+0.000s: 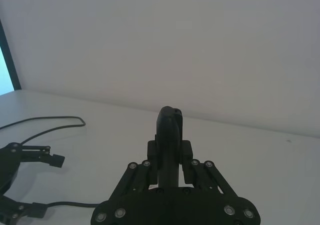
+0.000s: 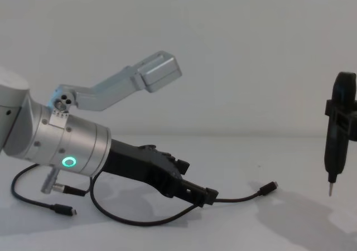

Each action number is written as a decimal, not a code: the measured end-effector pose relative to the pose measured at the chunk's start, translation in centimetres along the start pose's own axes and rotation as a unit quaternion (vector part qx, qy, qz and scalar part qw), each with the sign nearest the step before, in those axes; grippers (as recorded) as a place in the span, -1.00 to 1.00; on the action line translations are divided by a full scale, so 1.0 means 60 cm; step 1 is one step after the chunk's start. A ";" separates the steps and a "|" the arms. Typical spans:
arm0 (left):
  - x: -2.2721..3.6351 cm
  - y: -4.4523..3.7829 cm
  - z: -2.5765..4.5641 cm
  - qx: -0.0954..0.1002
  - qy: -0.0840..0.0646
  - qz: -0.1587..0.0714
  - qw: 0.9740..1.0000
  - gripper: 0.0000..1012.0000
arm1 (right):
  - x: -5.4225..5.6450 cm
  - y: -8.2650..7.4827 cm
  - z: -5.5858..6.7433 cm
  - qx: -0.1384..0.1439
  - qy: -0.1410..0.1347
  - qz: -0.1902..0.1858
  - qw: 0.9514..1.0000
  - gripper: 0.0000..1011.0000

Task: Pick up the data cable with the one hand.

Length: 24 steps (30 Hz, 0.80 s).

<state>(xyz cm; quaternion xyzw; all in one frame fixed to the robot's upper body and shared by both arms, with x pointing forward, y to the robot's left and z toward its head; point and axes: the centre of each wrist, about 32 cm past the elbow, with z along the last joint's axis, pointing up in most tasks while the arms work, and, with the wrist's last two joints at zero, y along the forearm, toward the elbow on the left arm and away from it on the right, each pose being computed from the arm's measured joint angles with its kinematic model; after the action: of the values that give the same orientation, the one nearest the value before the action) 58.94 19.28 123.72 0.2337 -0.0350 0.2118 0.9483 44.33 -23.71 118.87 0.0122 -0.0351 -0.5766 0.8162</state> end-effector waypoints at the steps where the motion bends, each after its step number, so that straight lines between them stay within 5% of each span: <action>1: 0.0003 -0.001 0.000 0.001 0.002 0.001 1.000 0.98 | 0.000 0.000 0.000 0.000 0.000 0.000 1.000 -0.46; 12: 0.0049 -0.017 0.004 0.013 0.016 0.006 1.000 0.98 | 0.000 0.000 0.000 0.000 0.000 0.000 1.000 -0.46; 24: 0.0065 -0.027 0.006 0.023 0.014 0.007 1.000 0.98 | 0.000 0.000 0.000 0.000 0.000 0.000 1.000 -0.46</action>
<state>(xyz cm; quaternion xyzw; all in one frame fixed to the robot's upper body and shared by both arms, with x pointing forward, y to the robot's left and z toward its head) 59.97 17.97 123.45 0.2522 -0.0184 0.2222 0.9416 44.33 -23.71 118.87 0.0122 -0.0351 -0.5766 0.8162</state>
